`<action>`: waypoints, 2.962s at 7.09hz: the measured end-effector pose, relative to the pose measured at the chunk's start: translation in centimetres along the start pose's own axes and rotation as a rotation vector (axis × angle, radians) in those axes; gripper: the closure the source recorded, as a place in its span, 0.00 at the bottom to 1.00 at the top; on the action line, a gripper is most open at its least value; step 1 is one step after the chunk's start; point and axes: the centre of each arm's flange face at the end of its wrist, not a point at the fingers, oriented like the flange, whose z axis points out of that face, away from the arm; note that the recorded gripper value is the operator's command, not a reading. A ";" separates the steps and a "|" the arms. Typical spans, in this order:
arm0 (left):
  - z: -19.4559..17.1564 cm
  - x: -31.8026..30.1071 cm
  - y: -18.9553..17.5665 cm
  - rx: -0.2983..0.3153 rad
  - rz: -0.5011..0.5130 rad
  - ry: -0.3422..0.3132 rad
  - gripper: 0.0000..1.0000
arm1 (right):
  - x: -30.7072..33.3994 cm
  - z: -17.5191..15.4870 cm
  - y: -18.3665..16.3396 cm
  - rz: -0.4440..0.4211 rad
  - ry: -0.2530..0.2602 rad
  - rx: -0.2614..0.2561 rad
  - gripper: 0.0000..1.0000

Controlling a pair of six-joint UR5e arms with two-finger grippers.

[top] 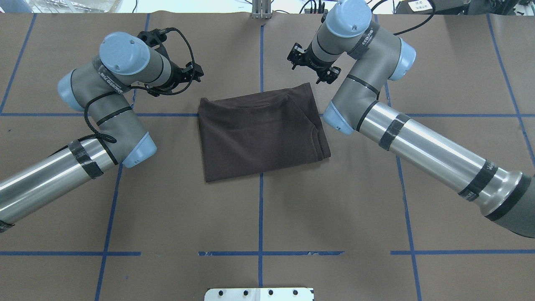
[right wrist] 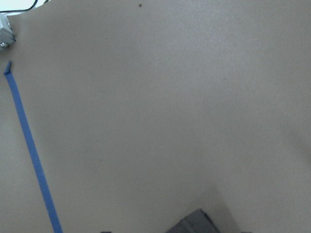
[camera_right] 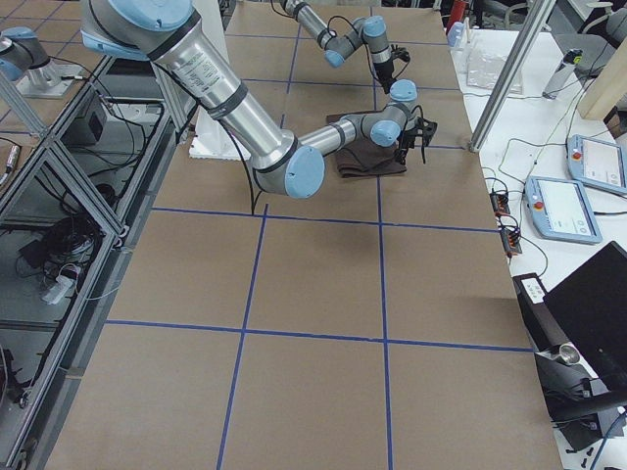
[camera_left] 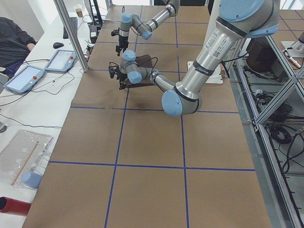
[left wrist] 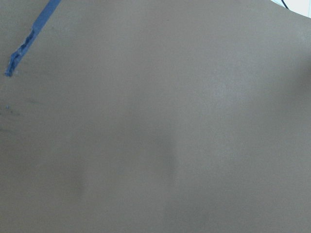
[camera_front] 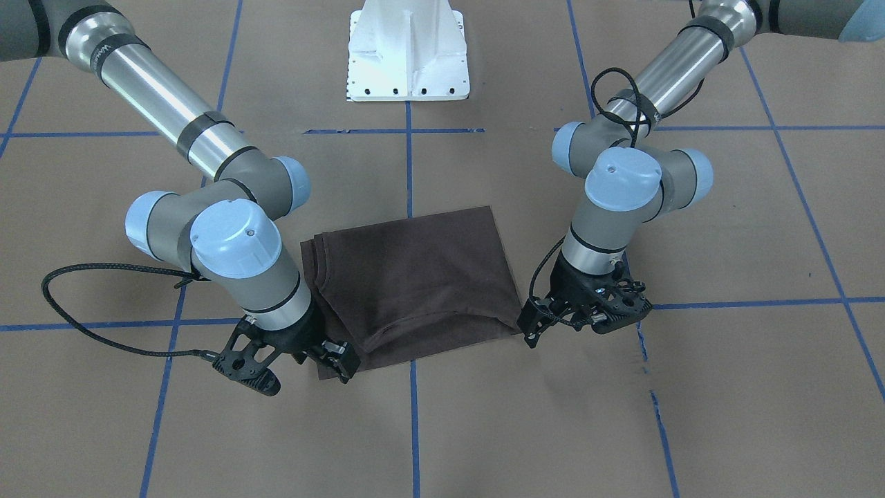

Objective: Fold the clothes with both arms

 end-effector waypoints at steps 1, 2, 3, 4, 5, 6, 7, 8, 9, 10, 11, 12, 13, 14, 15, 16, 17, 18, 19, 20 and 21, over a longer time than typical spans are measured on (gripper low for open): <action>-1.2 -1.5 -1.7 -0.026 0.037 0.009 0.00 | 2.1 -0.8 -3.3 -0.096 0.024 0.015 0.00; -3.6 -4.4 -4.0 -0.044 0.101 0.023 0.00 | 5.8 -1.7 -7.2 -0.204 0.068 0.013 0.00; -6.8 -8.8 -6.5 -0.035 0.184 0.025 0.00 | 11.1 -3.3 -11.5 -0.317 0.118 0.000 0.00; -10.0 -14.6 -9.2 -0.015 0.292 -0.003 0.00 | 17.7 -5.7 -16.0 -0.416 0.155 -0.029 0.00; -13.2 -20.9 -11.8 0.006 0.425 -0.056 0.00 | 25.6 -8.7 -20.3 -0.496 0.170 -0.077 0.00; -16.3 -28.0 -14.5 0.011 0.583 -0.121 0.00 | 34.8 -11.9 -23.4 -0.553 0.160 -0.125 0.00; -19.8 -34.8 -17.0 -0.015 0.725 -0.168 0.00 | 44.2 -15.3 -24.7 -0.576 0.135 -0.151 0.00; -22.8 -40.3 -18.6 -0.065 0.804 -0.185 0.00 | 52.2 -17.9 -23.9 -0.566 0.117 -0.156 0.00; -24.0 -44.2 -18.8 -0.106 0.813 -0.189 0.00 | 57.4 -19.5 -21.7 -0.546 0.106 -0.153 0.00; -23.9 -46.9 -18.6 -0.122 0.796 -0.201 0.00 | 59.8 -20.4 -19.8 -0.534 0.102 -0.149 0.00; -23.6 -48.8 -18.1 -0.129 0.779 -0.210 0.00 | 61.1 -21.2 -18.4 -0.526 0.100 -0.145 0.00; -23.3 -49.8 -17.8 -0.140 0.759 -0.219 0.00 | 61.3 -22.5 -17.4 -0.529 0.095 -0.128 0.00; -23.2 -50.2 -17.6 -0.163 0.734 -0.227 0.00 | 60.6 -24.0 -16.3 -0.524 0.095 -0.124 0.00; -23.0 -50.5 -17.5 -0.197 0.700 -0.238 0.00 | 59.2 -25.5 -15.5 -0.500 0.104 -0.142 0.00; -22.9 -50.7 -17.3 -0.230 0.671 -0.244 0.00 | 57.5 -27.0 -14.7 -0.471 0.115 -0.164 0.00; -22.9 -51.1 -16.9 -0.256 0.650 -0.237 0.00 | 56.9 -27.7 -14.2 -0.453 0.123 -0.182 0.00; -22.7 -51.6 -16.5 -0.276 0.635 -0.220 0.00 | 57.3 -27.5 -14.0 -0.440 0.128 -0.198 0.00; -22.8 -51.8 -16.1 -0.285 0.629 -0.208 0.00 | 58.1 -27.1 -13.9 -0.425 0.134 -0.213 0.00; -22.9 -51.7 -15.9 -0.287 0.628 -0.202 0.00 | 59.4 -26.3 -14.0 -0.408 0.141 -0.231 0.00; -23.0 -52.0 -15.5 -0.292 0.623 -0.202 0.00 | 60.6 -25.5 -14.0 -0.400 0.147 -0.249 0.00; -23.1 -52.5 -14.9 -0.298 0.612 -0.198 0.00 | 61.3 -25.2 -13.9 -0.401 0.150 -0.259 0.00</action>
